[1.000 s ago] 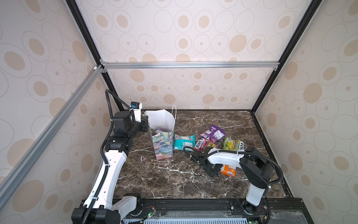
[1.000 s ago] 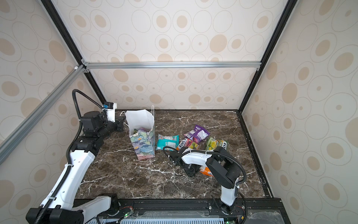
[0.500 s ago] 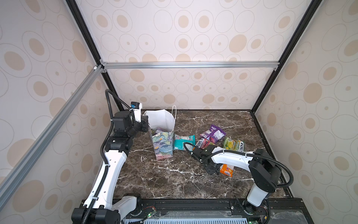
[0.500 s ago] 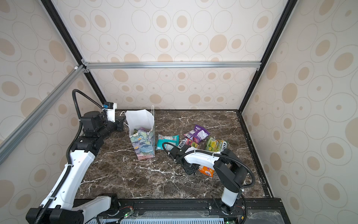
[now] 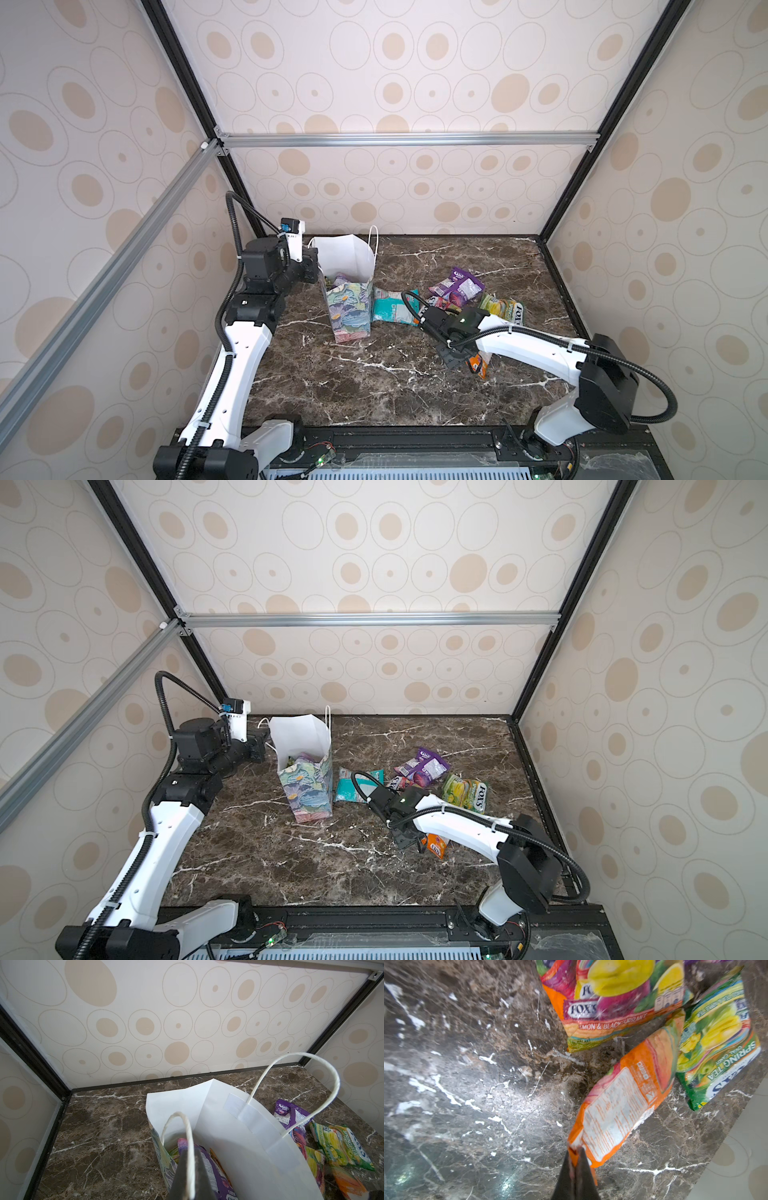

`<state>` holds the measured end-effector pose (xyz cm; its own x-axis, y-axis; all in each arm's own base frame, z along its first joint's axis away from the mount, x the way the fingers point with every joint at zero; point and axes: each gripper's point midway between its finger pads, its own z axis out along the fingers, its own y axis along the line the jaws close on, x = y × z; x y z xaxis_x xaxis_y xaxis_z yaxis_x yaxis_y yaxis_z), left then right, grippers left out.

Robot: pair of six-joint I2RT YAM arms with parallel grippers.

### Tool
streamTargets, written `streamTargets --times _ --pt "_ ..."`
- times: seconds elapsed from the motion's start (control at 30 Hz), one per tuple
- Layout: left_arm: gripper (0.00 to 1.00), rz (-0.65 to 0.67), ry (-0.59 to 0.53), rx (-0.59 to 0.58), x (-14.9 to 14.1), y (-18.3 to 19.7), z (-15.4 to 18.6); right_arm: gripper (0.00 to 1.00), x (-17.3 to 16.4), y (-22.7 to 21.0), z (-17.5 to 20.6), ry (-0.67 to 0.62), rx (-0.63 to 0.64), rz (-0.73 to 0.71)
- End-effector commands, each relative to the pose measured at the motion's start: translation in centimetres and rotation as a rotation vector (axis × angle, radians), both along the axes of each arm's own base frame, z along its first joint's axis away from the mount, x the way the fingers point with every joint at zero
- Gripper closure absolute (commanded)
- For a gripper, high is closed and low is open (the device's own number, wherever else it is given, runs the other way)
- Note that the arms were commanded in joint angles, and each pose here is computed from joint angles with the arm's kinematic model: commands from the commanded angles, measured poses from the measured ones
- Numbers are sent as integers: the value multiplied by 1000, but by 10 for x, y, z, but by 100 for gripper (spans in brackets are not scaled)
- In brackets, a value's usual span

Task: Place the snacks into the paper bag
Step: Pick up the snack from the middle-right of the table.

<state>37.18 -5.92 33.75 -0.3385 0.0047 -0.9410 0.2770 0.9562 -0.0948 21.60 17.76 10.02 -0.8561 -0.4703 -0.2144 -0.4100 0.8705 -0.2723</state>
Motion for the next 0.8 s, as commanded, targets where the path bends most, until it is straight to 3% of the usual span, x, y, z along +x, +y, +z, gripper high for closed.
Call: streamTargets --times 0.0,0.77 --pt "100 -16 -27 10 1 -1 11 100 6 2 20 -72 45 6" --pt "100 -5 -30 19 1 1 10 100 18 34 80 -229 388 84"
